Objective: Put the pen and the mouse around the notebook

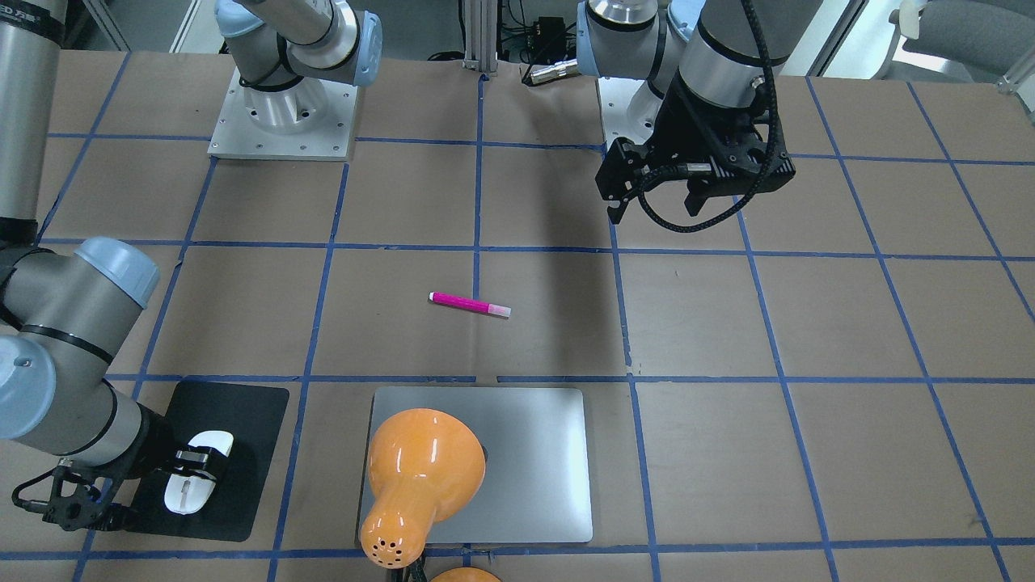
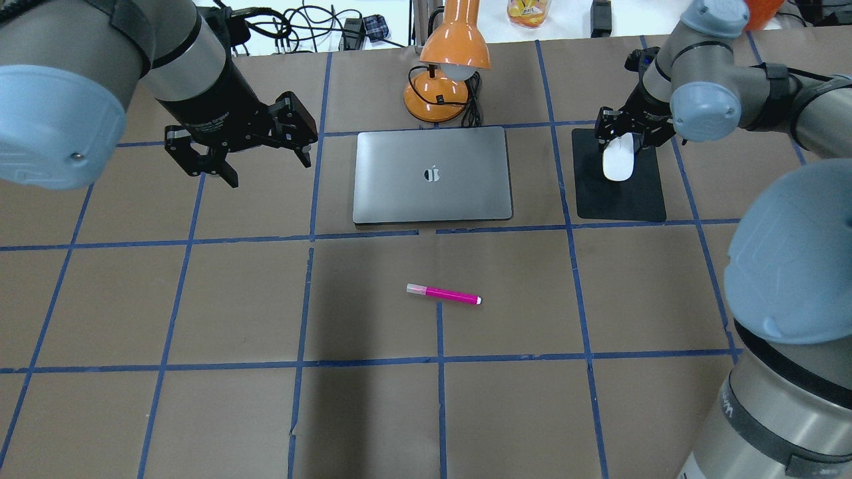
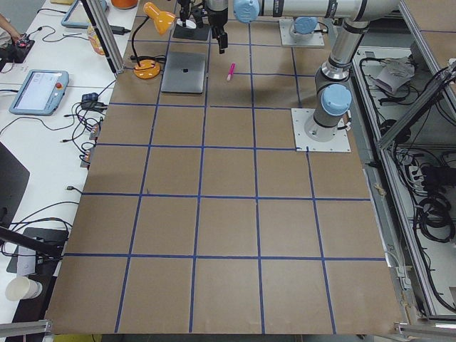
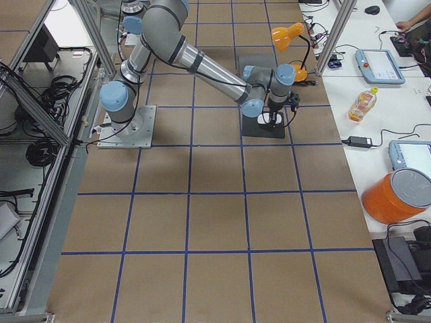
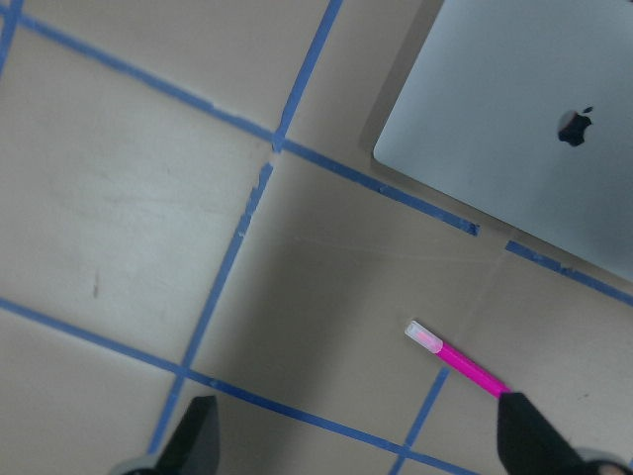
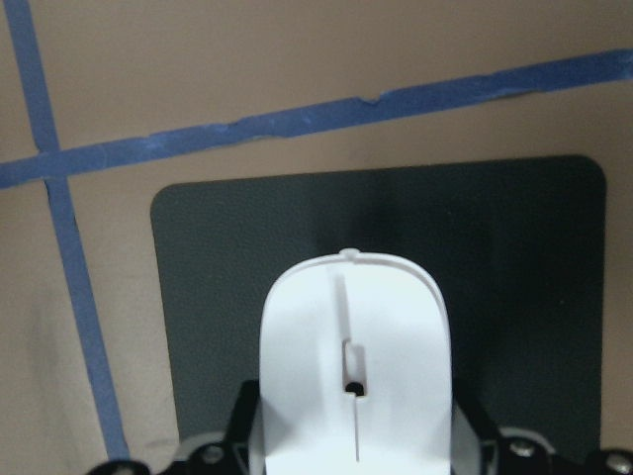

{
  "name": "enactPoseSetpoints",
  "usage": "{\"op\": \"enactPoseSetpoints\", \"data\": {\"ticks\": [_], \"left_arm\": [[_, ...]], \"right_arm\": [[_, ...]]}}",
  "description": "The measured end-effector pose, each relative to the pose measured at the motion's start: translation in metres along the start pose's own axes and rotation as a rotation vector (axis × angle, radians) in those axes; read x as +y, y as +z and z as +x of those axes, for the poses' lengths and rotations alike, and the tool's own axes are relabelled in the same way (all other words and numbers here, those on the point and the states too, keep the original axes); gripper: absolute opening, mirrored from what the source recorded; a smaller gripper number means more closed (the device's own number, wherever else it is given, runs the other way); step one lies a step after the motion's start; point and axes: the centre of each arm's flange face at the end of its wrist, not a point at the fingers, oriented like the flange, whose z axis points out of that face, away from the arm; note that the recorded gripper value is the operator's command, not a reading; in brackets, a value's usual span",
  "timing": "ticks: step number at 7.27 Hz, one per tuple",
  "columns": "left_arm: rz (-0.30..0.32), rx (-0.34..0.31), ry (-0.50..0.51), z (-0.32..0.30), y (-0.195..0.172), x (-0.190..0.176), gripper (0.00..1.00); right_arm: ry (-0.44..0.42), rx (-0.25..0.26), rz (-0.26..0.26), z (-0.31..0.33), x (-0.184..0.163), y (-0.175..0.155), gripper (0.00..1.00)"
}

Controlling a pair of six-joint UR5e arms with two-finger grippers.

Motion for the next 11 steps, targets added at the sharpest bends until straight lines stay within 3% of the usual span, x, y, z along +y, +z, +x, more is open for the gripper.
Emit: {"op": "enactPoseSetpoints", "data": {"ticks": [2,4,7,9,11], "left_arm": [[-0.003,-0.004,0.147,-0.007,-0.005,0.001,1.00],[-0.020,-0.007,0.172,-0.015,-0.004,0.002,1.00],[-0.023,-0.008,0.166,-0.018,-0.004,0.006,1.00],[-0.022,-0.008,0.164,-0.018,-0.005,0.006,1.00],[-0.021,-0.009,0.162,-0.019,-0.005,0.007,1.00]], "right_arm": [[0.002,0.004,-0.012,0.000,0.002,0.002,0.79],[0.004,0.005,-0.030,0.000,0.004,0.003,1.00],[-0.003,0.005,-0.033,-0.007,0.008,-0.017,1.00],[-0.009,0.012,-0.062,-0.021,0.035,-0.083,1.00],[-0.004,0.043,-0.097,-0.039,0.086,-0.170,1.00]]}}
